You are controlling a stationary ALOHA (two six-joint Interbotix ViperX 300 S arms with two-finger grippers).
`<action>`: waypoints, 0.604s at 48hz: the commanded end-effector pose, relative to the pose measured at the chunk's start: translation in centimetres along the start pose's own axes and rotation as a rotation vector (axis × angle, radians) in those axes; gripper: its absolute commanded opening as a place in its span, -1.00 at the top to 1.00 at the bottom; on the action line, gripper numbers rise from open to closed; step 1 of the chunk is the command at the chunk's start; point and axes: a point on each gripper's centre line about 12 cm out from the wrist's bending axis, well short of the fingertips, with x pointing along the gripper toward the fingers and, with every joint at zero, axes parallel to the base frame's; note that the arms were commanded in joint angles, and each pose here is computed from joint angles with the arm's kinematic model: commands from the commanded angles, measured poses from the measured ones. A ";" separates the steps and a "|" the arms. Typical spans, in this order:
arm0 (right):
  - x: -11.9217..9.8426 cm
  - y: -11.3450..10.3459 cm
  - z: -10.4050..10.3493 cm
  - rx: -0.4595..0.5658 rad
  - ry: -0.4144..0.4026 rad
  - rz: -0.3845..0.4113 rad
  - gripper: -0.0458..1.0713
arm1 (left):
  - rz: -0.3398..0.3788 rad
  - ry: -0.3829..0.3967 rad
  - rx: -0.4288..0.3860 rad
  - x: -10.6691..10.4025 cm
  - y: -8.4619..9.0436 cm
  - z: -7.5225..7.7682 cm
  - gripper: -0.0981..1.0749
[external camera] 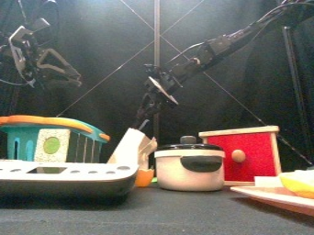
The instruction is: Pull out cleaver
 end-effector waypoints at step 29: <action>-1.5 -0.1 1.7 0.106 -0.018 0.016 0.01 | 0.008 -0.016 0.000 0.1 0.1 0.6 -0.36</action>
